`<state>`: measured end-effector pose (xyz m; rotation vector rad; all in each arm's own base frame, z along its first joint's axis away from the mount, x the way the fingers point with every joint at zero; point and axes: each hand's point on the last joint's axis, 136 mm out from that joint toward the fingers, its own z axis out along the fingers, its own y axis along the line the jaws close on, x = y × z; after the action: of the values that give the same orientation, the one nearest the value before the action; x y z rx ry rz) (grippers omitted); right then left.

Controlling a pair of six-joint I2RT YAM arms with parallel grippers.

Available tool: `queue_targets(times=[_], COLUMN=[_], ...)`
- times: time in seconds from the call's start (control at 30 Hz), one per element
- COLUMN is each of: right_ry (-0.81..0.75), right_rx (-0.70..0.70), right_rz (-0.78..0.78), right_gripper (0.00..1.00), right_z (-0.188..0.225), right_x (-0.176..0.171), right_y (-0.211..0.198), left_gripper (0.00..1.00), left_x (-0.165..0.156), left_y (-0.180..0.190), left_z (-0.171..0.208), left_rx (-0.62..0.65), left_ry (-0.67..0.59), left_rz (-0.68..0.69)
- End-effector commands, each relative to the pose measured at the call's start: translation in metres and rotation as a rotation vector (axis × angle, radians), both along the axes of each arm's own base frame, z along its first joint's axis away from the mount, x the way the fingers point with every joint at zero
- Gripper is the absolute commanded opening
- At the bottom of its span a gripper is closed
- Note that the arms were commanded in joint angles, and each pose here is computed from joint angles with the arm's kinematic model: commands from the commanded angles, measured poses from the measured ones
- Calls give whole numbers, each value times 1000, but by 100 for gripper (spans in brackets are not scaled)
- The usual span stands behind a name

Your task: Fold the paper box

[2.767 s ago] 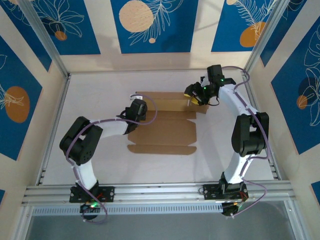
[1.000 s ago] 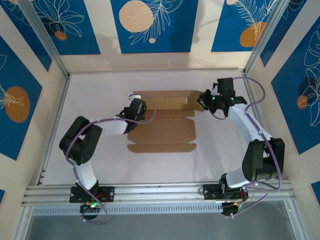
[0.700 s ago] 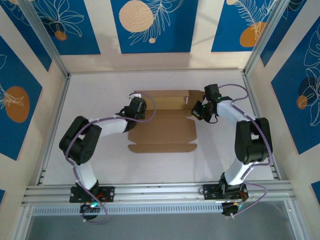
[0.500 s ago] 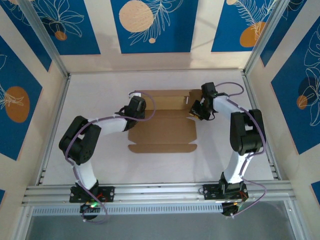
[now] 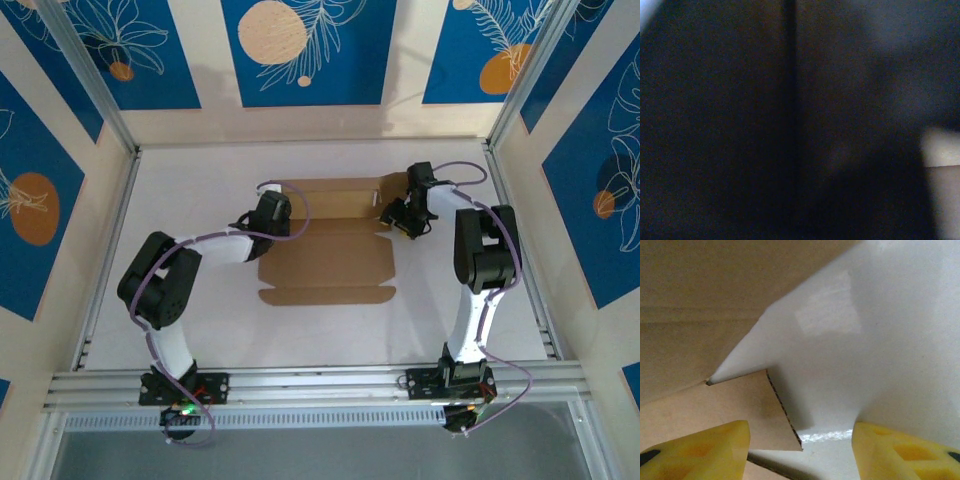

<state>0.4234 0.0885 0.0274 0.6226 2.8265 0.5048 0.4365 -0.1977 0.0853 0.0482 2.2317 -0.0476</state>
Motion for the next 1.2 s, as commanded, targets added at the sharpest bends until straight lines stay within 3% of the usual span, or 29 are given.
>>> queue_targets(times=[0.0,0.23,0.57,1.17], right_ry=[-42,-124,-195,-37], right_rx=[128,287,320,278], right_rz=[21,59,139,132], right_gripper=[57,51,39,29], right_z=[5,30,54,0], right_x=[15,19,16,9], right_y=[23,52,68,85], left_gripper=[0,0,0,0], left_x=[-24,-25,-23,-26], left_y=[-1,0,1,2], left_z=[-43,-44,-44,-46], left_rx=[7,-3,-2,-18], left_ry=[173,179,183,185], left_rz=[-42,-30,-16,-1])
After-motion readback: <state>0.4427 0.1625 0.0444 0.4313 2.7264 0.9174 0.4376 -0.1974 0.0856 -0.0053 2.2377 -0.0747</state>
